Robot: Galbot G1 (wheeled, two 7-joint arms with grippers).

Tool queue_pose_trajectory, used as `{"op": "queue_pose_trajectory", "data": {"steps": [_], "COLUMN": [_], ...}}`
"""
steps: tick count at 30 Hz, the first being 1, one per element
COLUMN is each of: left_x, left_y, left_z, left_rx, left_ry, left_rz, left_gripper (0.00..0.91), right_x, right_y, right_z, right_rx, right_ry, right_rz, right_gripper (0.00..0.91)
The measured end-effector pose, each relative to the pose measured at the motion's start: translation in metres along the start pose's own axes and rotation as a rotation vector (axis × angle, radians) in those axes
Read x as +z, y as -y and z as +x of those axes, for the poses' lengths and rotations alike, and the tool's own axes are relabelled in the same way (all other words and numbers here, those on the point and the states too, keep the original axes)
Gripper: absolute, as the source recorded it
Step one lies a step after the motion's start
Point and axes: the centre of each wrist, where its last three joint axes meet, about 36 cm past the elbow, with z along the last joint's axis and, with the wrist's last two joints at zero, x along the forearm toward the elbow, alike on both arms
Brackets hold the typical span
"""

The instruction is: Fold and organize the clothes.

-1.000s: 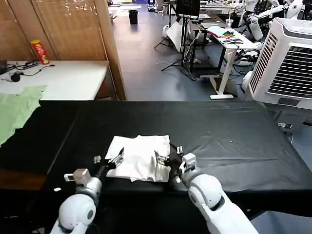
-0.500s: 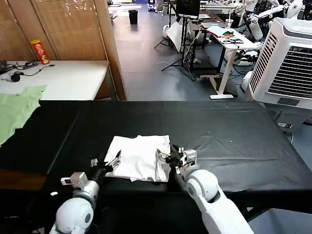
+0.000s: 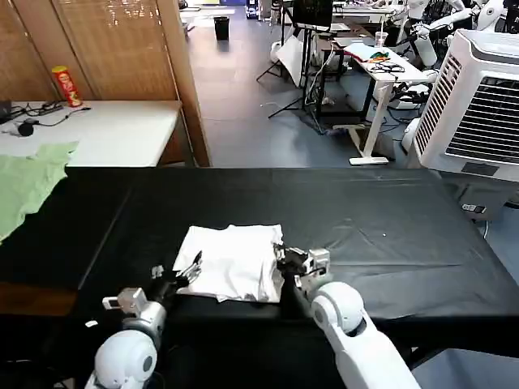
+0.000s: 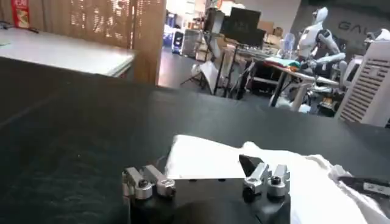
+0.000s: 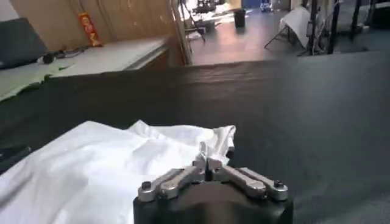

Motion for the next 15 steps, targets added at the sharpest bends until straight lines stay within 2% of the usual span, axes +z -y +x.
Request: {"op": "queue_pose_trajectory", "data": {"steps": [12, 15], "left_x": [0.002, 0.001], "left_y": [0.0, -0.001], "left_z": [0.001, 0.001], "left_rx": [-0.005, -0.007], "left_ry": [0.002, 0.005], "left_rz": [0.004, 0.004], "left_gripper": [0.878, 0.878], "right_x": [-0.023, -0.026], "right_y": [0.004, 0.009], "right_z": [-0.003, -0.01], "right_rx": [-0.002, 0.037], "right_ry": [0.063, 0.089], "right_rz": [-0.019, 0.011], "right_gripper": [0.01, 0.01]}}
